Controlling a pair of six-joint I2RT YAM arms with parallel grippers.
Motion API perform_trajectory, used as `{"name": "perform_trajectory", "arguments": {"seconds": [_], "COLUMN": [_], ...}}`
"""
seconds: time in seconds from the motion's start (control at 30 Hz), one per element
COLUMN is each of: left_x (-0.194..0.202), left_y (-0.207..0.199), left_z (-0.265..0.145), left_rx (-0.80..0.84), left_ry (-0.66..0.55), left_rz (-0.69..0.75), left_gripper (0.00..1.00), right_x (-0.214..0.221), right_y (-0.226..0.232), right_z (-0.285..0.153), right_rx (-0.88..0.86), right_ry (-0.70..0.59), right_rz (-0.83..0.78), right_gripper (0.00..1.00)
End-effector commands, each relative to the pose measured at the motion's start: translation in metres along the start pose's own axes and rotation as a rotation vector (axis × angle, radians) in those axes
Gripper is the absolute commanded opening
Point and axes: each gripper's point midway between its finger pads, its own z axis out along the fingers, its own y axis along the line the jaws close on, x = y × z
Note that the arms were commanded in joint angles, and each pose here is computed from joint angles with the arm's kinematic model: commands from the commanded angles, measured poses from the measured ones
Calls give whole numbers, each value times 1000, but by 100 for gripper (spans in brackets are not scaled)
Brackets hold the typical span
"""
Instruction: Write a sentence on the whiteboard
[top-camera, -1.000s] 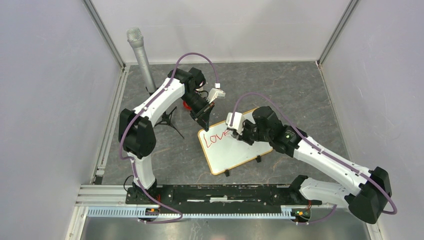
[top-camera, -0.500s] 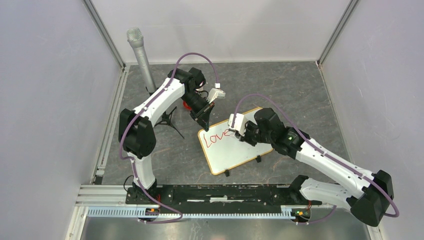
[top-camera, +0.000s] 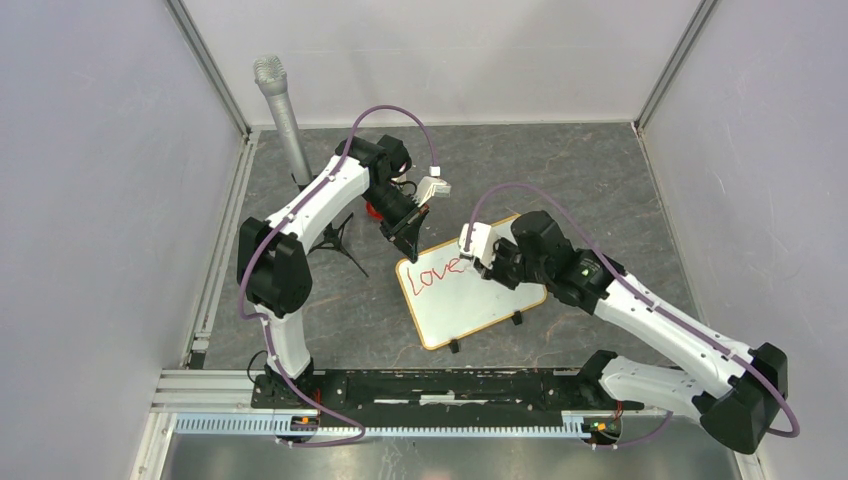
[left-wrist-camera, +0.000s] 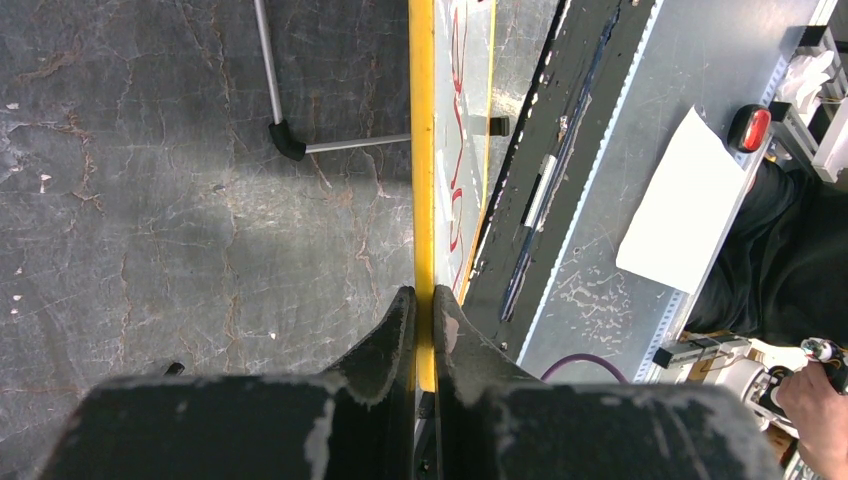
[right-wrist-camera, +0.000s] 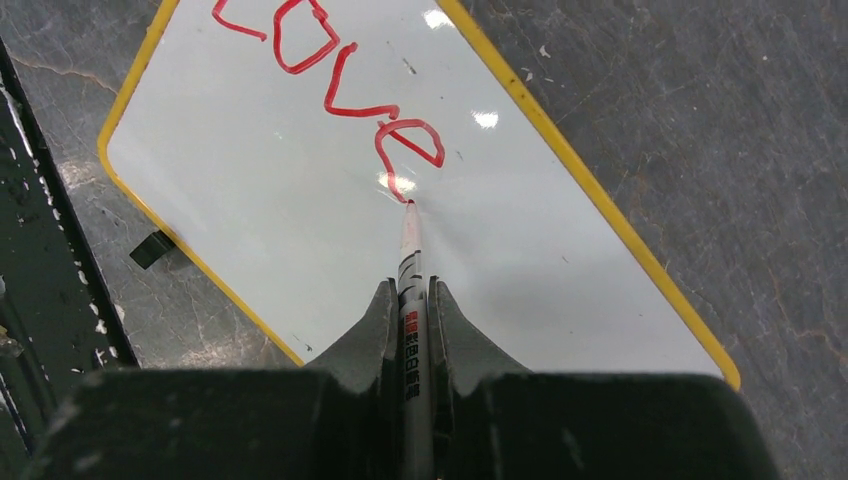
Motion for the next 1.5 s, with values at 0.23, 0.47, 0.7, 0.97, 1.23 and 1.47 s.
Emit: {"name": "perform_trajectory", "arguments": {"seconds": [0.23, 0.47, 0.7, 0.97, 1.23, 1.47], "left_x": [-7, -7, -6, -6, -5, -4], "left_y": [-11, -12, -12, -11, -11, -11], "left_z": [-4, -4, -4, -3, -3, -2], "left_rx": [35, 37, 37, 39, 40, 41], "left_ry": [-21, -21, -21, -19, -17, -14], "left_rz": [62, 62, 61, 59, 60, 61], "left_gripper": [3, 2, 2, 3, 2, 3], "right_x": [-18, -12, -1, -5, -6, -2], "right_y": [-24, -39, -36, -34, -38, -43], "right_z": [-28, -38, -33, -32, -25, -20], "right_rx": [56, 74, 57, 39, 48, 69], "right_ry": [-81, -103, -109, -135, -136, -120], "right_rz": [38, 86, 128, 135, 155, 164], "right_gripper": [0, 0, 0, 0, 0, 0]}}
